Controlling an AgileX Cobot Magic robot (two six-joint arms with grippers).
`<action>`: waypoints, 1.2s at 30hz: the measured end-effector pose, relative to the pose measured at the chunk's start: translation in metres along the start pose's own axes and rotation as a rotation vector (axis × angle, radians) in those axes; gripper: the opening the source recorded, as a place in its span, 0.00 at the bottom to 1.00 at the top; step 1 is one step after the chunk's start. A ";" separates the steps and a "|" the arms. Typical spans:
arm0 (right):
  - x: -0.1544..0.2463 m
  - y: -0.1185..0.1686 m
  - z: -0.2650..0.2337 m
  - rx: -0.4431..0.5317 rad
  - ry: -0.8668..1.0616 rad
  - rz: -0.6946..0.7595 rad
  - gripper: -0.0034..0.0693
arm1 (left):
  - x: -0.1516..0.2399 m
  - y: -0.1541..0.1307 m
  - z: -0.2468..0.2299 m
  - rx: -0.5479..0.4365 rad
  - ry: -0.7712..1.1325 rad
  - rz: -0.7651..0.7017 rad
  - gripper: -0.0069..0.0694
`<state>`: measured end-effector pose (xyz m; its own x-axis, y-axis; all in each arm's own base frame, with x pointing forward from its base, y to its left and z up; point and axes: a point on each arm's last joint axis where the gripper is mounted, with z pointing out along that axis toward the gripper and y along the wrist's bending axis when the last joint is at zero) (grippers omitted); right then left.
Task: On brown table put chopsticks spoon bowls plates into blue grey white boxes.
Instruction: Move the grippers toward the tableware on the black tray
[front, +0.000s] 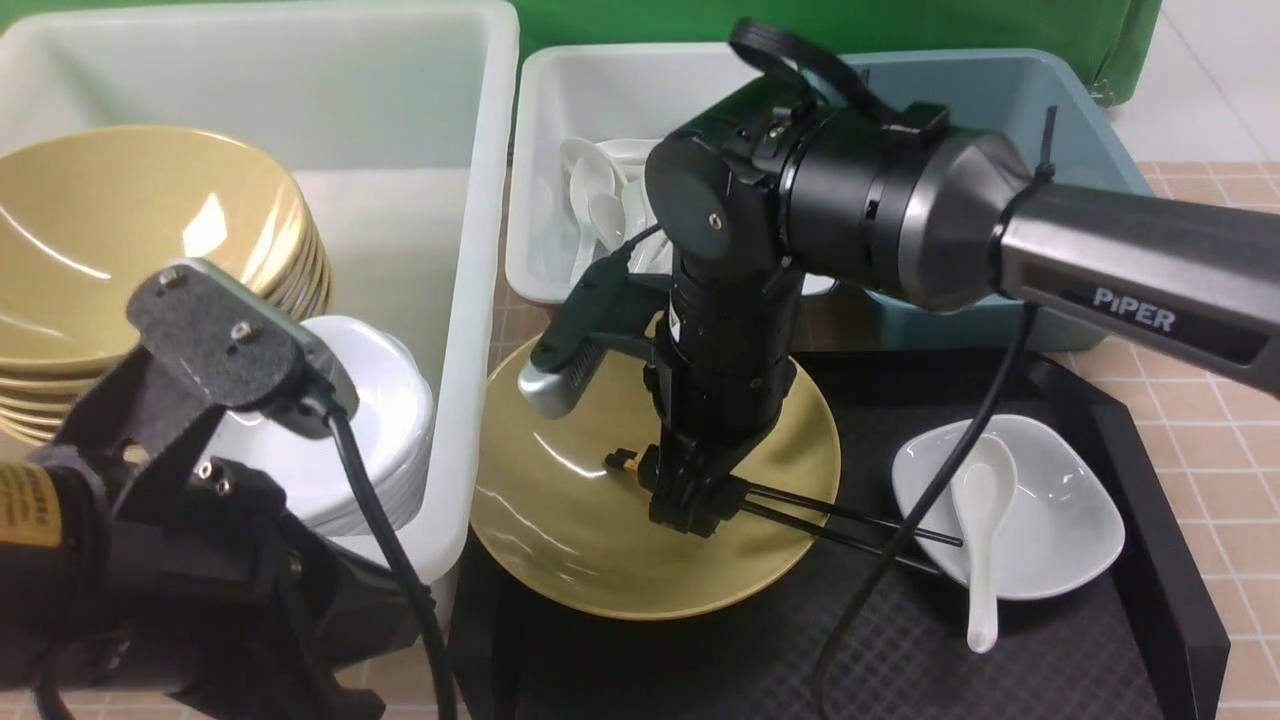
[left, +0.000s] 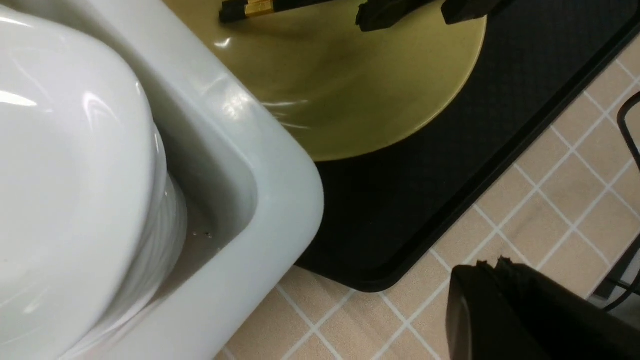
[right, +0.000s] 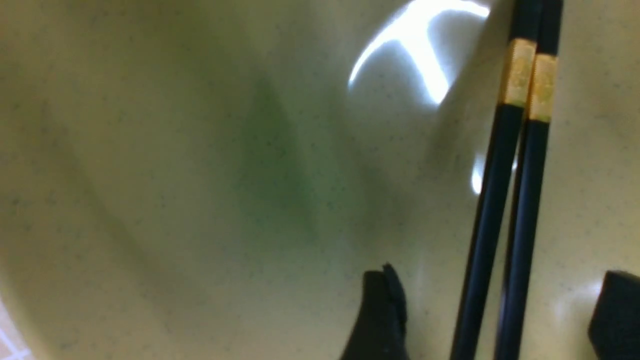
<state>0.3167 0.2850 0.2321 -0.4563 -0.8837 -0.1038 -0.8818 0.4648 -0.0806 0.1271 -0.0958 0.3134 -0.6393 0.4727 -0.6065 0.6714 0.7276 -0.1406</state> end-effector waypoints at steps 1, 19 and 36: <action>0.000 0.000 0.001 0.000 0.000 0.000 0.75 | 0.000 0.000 0.000 -0.004 0.002 0.002 0.09; -0.001 0.000 -0.001 0.002 -0.005 0.028 0.47 | -0.004 0.002 0.001 -0.025 -0.046 0.010 0.09; -0.002 0.000 0.009 -0.005 0.015 0.032 0.54 | -0.004 0.004 0.004 -0.038 -0.077 0.006 0.09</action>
<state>0.3191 0.2873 0.2234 -0.4861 -0.8691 -0.0910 -0.8672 0.4926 -0.0721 0.1340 -0.0966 0.3123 -0.6035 0.4389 -0.6657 0.6597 0.7438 -0.1077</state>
